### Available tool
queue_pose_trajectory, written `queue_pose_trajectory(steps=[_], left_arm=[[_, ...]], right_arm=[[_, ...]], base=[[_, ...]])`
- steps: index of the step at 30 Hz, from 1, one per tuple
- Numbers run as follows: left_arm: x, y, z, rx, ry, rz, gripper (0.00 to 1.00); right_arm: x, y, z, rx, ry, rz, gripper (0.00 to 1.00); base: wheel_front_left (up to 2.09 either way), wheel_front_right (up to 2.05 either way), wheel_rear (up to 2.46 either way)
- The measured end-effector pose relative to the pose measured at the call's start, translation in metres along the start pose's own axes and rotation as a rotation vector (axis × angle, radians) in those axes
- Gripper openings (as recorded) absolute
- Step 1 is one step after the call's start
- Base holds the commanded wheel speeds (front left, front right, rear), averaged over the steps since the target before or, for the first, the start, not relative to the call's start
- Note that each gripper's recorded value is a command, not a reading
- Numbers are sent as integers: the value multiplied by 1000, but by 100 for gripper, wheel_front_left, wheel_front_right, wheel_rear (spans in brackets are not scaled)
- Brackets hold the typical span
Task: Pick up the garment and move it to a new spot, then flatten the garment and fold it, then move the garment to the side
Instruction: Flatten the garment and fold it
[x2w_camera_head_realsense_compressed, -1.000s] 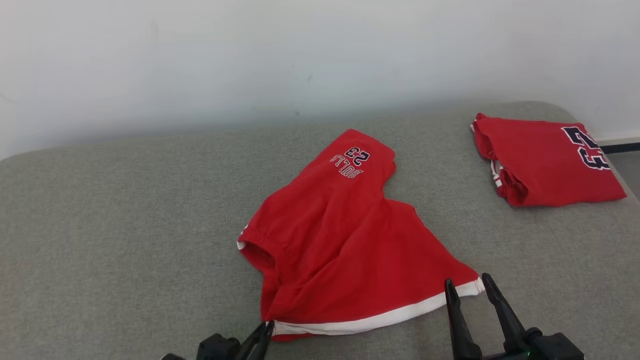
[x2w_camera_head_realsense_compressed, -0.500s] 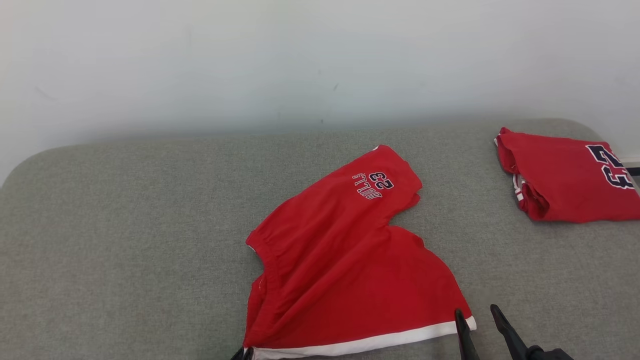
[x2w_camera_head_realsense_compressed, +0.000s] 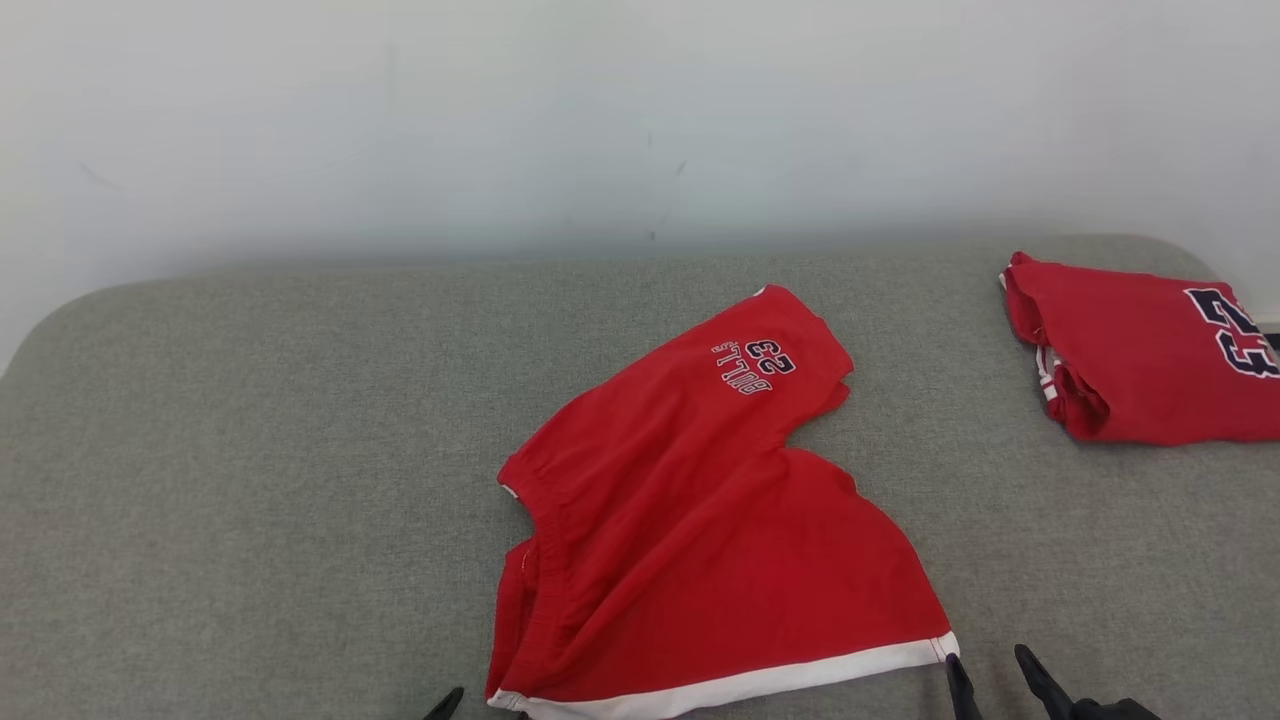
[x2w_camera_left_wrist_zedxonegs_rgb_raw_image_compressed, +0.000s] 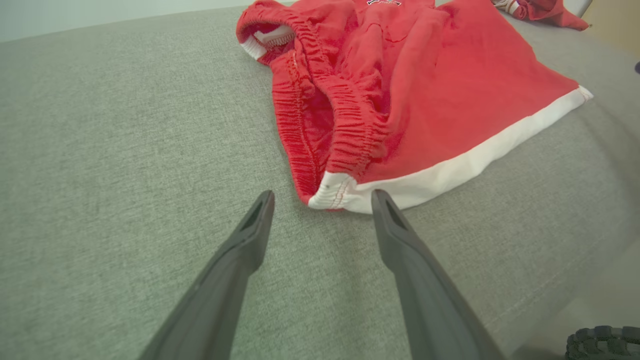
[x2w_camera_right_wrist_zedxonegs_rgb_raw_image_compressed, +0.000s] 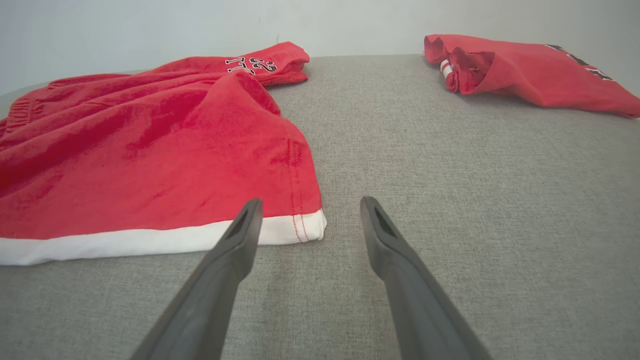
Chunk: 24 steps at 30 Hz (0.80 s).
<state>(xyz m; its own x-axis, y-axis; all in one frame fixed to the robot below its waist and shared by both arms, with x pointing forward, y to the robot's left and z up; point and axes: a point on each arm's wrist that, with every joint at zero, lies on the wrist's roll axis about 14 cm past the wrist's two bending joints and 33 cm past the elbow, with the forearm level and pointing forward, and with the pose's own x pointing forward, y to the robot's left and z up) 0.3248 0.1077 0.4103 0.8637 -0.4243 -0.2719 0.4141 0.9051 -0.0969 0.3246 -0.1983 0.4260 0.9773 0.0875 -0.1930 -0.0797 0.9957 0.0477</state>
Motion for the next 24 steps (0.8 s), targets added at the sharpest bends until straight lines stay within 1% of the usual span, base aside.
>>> queue_pose_trajectory(steps=[6,10,13,17,18,19,20,21,24], left_arm=[[14,-3,5,52,29,-51,100],[21,-4,0,78,72,-82,100],[24,-3,-6,88,106,-96,100],[28,-4,-10,68,123,-109,100],[29,-4,-12,56,132,-107,68],[28,-4,-16,51,147,-108,31],[28,-8,-19,55,152,-123,0],[29,-10,-17,41,143,-125,0],[29,-14,-15,23,125,-132,0]], right_arm=[[10,-8,-12,-25,55,-1,100],[20,-5,-17,-37,83,18,100],[28,-3,-23,-45,110,32,100],[34,-4,-33,-39,149,33,100],[35,-3,-37,-37,162,35,87],[36,-1,-40,-35,174,41,62],[40,3,-41,-30,180,50,12],[42,4,-40,-29,178,54,0],[45,8,-37,-17,169,59,0]], base=[[0,0,0],[0,0,0],[0,0,0],[0,0,0],[0,0,0],[0,0,0],[0,0,0],[0,0,0],[0,0,0]])
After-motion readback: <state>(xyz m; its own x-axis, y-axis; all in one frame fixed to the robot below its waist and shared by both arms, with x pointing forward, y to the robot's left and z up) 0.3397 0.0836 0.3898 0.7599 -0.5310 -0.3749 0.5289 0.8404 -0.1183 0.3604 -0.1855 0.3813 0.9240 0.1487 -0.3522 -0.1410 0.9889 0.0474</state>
